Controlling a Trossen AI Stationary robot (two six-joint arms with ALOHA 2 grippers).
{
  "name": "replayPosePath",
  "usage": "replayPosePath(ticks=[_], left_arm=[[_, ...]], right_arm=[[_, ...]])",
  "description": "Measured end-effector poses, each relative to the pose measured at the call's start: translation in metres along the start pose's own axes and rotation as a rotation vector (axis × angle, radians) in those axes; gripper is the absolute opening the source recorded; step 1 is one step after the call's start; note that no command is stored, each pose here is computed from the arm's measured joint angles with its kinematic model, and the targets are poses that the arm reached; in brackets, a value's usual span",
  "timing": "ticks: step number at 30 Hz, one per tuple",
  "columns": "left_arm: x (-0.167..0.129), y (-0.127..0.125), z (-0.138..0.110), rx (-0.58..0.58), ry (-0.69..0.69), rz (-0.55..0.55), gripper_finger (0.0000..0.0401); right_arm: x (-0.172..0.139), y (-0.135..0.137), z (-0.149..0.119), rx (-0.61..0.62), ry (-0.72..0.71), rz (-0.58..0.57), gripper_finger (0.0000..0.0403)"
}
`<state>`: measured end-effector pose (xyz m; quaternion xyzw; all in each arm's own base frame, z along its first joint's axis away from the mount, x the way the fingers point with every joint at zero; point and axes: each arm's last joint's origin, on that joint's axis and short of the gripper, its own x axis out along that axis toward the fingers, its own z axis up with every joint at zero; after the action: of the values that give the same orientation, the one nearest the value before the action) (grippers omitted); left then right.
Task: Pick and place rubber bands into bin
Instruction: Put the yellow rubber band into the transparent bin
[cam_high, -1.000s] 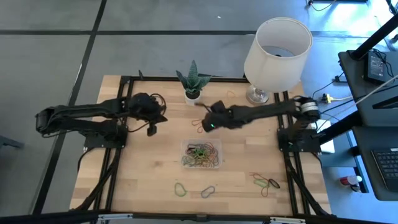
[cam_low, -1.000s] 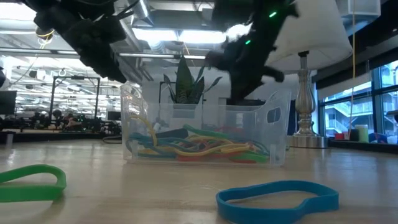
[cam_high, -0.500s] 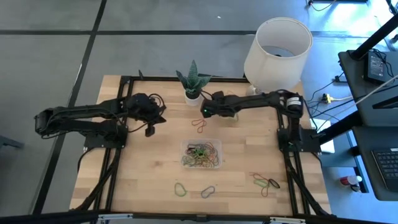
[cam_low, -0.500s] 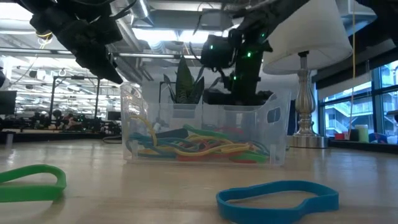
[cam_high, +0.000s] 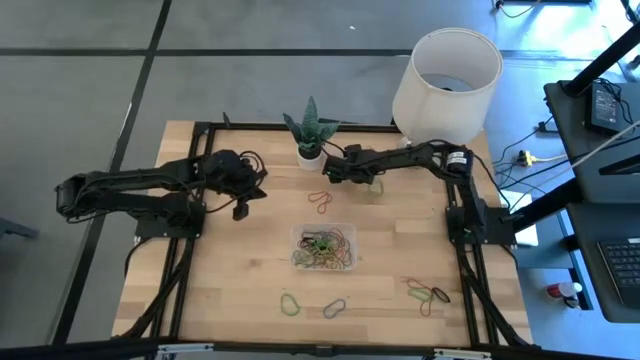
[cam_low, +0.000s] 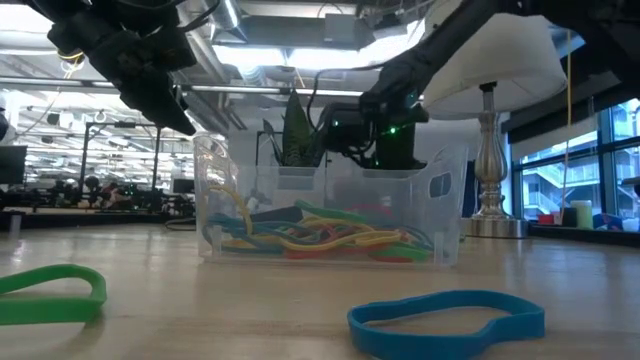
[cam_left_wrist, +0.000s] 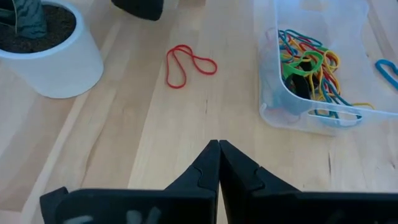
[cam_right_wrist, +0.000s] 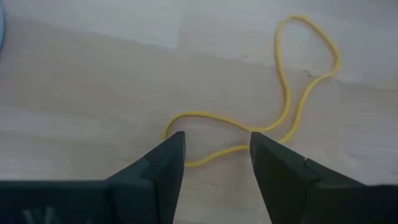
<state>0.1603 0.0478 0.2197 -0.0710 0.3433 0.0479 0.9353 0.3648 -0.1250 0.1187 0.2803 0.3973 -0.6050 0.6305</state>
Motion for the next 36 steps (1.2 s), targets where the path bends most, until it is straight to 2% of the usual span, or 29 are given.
replayPosePath(ticks=[3,6,11,14,15,21,26,36], left_arm=[[0.000,0.000,0.000,-0.007,0.001,0.000,0.0002],[0.000,0.000,0.000,-0.018,0.003,0.000,0.0002],[0.000,0.000,0.000,-0.028,0.002,0.000,0.0002],[0.000,0.000,0.000,-0.037,0.001,0.000,0.0002],[0.000,0.000,0.000,-0.036,0.000,0.000,0.0002],[0.000,0.000,0.000,-0.052,-0.004,0.001,0.0002],[0.000,0.000,0.001,-0.087,-0.006,0.000,0.0002],[0.000,0.000,0.002,-0.134,-0.020,0.000,0.0002]], right_arm=[[0.007,0.001,-0.001,-0.019,-0.006,-0.018,0.0184],[0.011,0.000,-0.003,-0.030,0.028,-0.011,0.0166],[0.016,-0.003,-0.013,0.017,0.044,0.026,0.0082],[0.013,-0.002,-0.023,-0.014,0.036,0.020,0.0021],[0.012,-0.002,-0.026,-0.035,0.032,0.020,0.0011],[-0.005,0.000,-0.035,-0.102,0.013,0.040,0.0004],[-0.030,-0.011,-0.036,-0.168,0.065,0.048,0.0004],[-0.058,-0.031,-0.029,-0.250,-0.020,0.071,0.0004]])
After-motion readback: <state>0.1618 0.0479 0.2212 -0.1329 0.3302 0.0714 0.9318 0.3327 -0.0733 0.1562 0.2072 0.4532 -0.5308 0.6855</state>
